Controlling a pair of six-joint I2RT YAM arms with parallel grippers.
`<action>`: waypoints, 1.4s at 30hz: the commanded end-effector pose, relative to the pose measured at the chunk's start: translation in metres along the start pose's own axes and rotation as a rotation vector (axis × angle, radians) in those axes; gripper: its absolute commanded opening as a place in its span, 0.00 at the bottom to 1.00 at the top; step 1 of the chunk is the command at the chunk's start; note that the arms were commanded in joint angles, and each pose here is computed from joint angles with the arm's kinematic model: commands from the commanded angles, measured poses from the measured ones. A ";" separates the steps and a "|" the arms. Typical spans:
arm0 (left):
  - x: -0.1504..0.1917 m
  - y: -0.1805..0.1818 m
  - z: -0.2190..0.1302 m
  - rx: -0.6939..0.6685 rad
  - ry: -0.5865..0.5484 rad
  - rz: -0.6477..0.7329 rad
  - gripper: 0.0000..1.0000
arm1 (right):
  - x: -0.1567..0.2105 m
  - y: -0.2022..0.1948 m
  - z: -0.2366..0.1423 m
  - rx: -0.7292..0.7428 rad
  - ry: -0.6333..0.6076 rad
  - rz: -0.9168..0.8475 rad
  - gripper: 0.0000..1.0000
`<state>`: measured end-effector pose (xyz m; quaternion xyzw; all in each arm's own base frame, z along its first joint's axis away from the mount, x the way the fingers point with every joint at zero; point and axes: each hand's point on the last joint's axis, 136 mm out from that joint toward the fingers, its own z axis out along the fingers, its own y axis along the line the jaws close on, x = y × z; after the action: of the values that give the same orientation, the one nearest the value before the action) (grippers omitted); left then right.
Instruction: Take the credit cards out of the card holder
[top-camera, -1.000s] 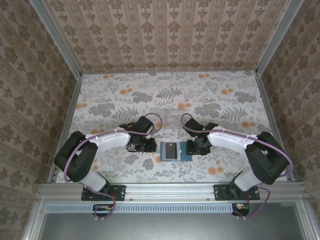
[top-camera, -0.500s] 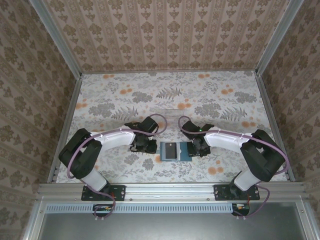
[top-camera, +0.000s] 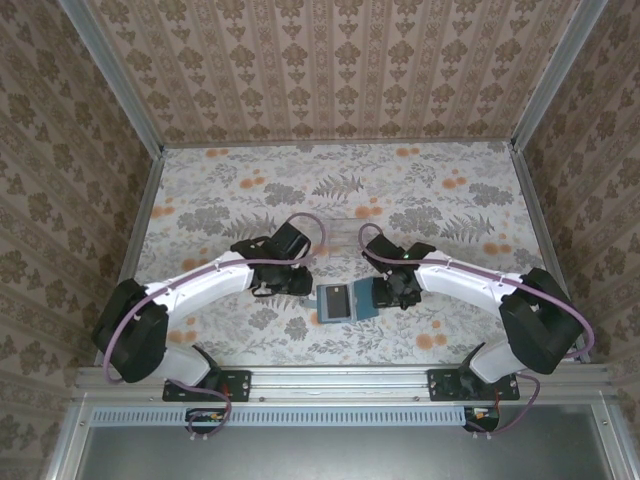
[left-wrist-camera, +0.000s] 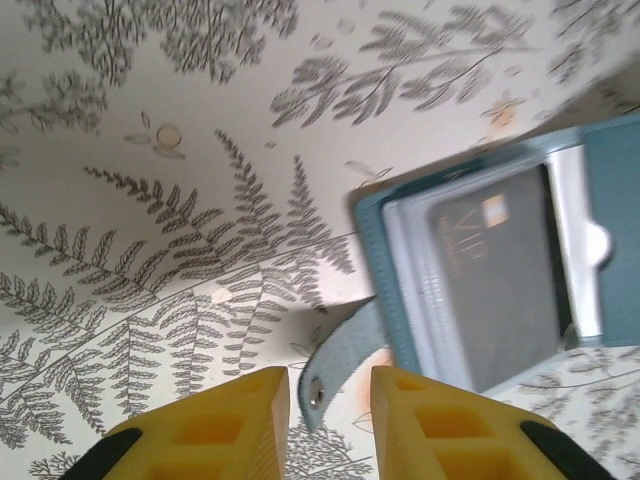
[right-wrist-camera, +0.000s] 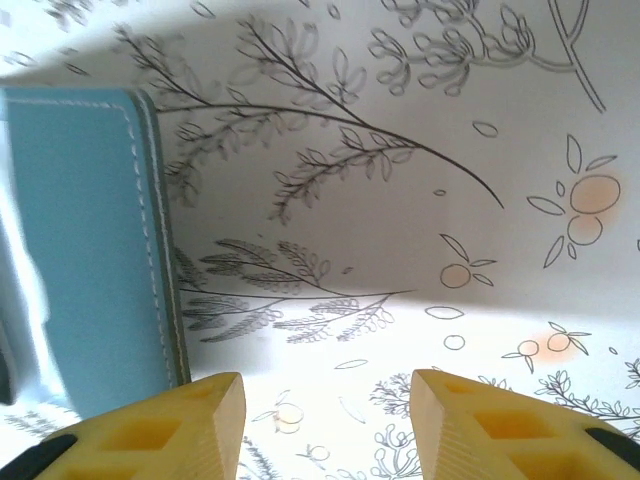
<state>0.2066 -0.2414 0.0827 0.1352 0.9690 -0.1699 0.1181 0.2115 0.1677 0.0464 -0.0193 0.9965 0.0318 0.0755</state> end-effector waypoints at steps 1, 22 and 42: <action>-0.014 -0.018 -0.013 0.081 -0.041 -0.037 0.28 | -0.002 0.007 -0.014 -0.026 -0.003 -0.014 0.48; 0.004 -0.032 0.051 0.127 0.059 -0.101 0.10 | -0.019 0.029 -0.046 -0.136 -0.067 -0.004 0.40; 0.017 -0.021 0.066 0.091 0.103 -0.095 0.09 | -0.018 0.084 -0.011 -0.413 0.054 0.059 0.26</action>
<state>0.2007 -0.2815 0.0313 0.1004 0.9691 -0.2162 0.0631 0.2288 0.2583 0.0803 -0.0226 0.9672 0.2459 0.0604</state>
